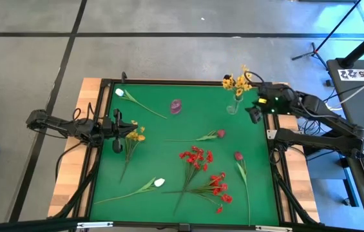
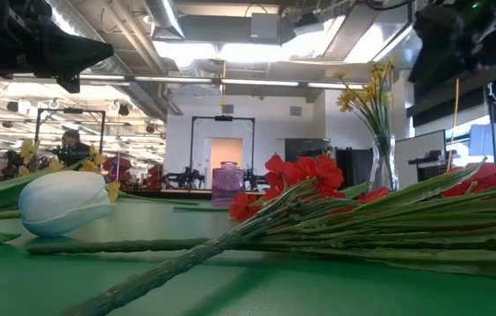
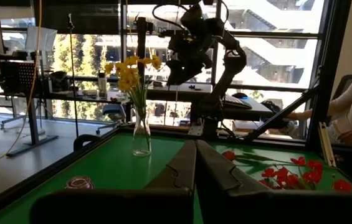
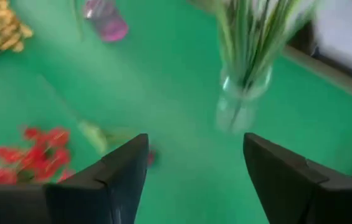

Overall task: Sort flowers into vase by color
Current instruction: Put the yellow flowers into the transparent vase

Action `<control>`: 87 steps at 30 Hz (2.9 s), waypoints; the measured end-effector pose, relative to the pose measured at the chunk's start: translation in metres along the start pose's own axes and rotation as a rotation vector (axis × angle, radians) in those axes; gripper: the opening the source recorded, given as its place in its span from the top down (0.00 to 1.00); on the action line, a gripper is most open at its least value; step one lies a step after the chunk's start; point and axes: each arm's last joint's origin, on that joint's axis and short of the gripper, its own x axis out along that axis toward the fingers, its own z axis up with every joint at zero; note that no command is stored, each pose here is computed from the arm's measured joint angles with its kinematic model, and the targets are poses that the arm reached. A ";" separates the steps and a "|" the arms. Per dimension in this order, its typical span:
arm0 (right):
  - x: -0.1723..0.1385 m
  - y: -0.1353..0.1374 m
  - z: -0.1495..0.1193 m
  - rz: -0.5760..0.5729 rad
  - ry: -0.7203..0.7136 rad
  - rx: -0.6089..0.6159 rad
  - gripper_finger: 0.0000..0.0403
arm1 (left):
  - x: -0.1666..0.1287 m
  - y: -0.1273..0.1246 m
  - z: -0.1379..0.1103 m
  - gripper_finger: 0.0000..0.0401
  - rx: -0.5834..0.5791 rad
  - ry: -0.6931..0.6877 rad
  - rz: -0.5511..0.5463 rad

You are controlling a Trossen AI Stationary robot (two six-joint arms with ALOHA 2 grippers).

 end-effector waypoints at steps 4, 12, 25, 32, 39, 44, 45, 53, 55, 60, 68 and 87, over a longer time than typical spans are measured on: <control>-0.006 -0.002 -0.011 0.031 0.125 0.094 0.36 | 0.000 0.000 0.000 1.00 0.000 0.000 0.000; -0.002 -0.010 -0.045 0.108 0.299 0.249 0.36 | 0.000 0.000 0.000 1.00 0.000 0.000 0.000; 0.014 -0.011 -0.050 0.172 0.194 0.317 0.36 | 0.000 0.000 0.000 1.00 0.000 -0.001 0.000; 0.000 0.005 -0.020 0.521 -0.154 0.088 0.36 | 0.000 0.000 0.000 1.00 0.000 0.000 0.000; -0.017 0.028 -0.004 0.685 -0.409 -0.038 0.36 | 0.000 0.000 0.000 1.00 0.000 0.000 0.000; -0.005 0.052 -0.010 0.612 -0.376 -0.120 0.36 | 0.000 0.000 0.000 1.00 0.000 0.000 0.000; 0.000 0.059 -0.011 0.594 -0.361 -0.135 0.36 | 0.000 0.000 0.000 1.00 0.000 0.000 0.000; 0.029 0.106 -0.038 0.531 -0.181 -0.235 0.36 | 0.000 0.000 0.000 1.00 0.000 0.000 0.000; 0.033 0.113 -0.045 0.528 -0.129 -0.205 0.36 | 0.000 0.000 0.000 1.00 0.000 0.000 0.000; 0.042 0.122 -0.067 0.469 0.057 -0.115 0.36 | 0.000 0.000 0.000 1.00 -0.001 -0.001 0.000; 0.045 0.122 -0.098 0.334 0.295 -0.018 0.36 | 0.000 0.000 0.000 1.00 0.000 0.000 0.000; 0.042 0.123 -0.103 0.295 0.223 -0.060 0.36 | 0.000 0.000 0.000 1.00 -0.001 -0.001 0.000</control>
